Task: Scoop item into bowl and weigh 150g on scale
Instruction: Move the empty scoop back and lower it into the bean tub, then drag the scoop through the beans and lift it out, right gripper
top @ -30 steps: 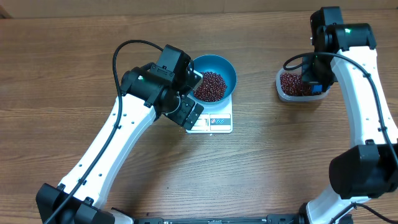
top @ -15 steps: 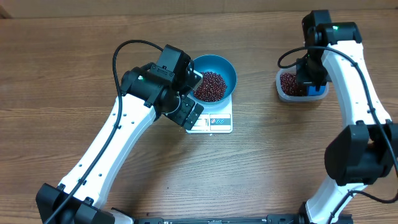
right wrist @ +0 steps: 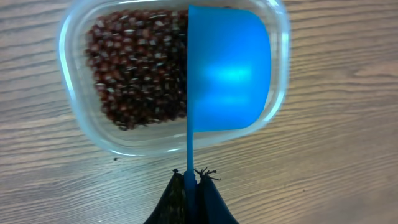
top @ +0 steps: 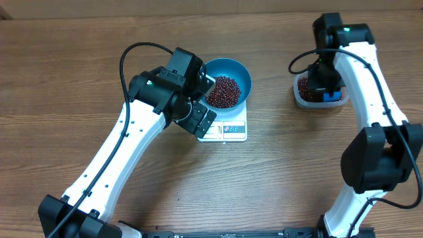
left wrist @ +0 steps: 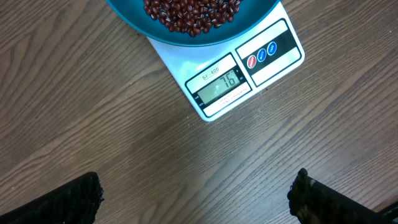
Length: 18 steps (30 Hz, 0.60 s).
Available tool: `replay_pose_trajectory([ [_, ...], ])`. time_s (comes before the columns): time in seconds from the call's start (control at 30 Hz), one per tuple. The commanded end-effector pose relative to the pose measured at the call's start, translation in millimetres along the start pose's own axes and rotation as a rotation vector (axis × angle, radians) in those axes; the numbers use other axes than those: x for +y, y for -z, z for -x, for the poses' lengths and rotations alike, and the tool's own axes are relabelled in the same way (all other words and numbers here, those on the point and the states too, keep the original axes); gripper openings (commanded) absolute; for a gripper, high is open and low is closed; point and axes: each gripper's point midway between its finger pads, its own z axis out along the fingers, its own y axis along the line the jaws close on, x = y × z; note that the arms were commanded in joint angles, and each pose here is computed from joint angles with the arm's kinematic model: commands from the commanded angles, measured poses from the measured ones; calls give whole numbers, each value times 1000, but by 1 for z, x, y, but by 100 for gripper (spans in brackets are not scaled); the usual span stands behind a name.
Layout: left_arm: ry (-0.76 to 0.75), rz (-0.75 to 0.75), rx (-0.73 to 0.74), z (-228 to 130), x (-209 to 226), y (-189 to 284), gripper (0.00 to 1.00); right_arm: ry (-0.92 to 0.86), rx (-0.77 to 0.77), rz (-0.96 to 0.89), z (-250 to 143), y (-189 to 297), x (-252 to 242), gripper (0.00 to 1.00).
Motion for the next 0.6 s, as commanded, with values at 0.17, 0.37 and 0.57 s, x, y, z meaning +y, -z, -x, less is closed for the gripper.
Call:
replay_pose_trajectory([
  [0.17,-1,0,-23,3,-2,7,100,100,1,33,-1,1,30,4],
  [0.37,-1,0,-23,3,-2,7,100,84,19,-70,-5,1,11,4],
  [0.57,-1,0,-23,3,-2,7,100,93,21,-15,-4,-2,21,4],
])
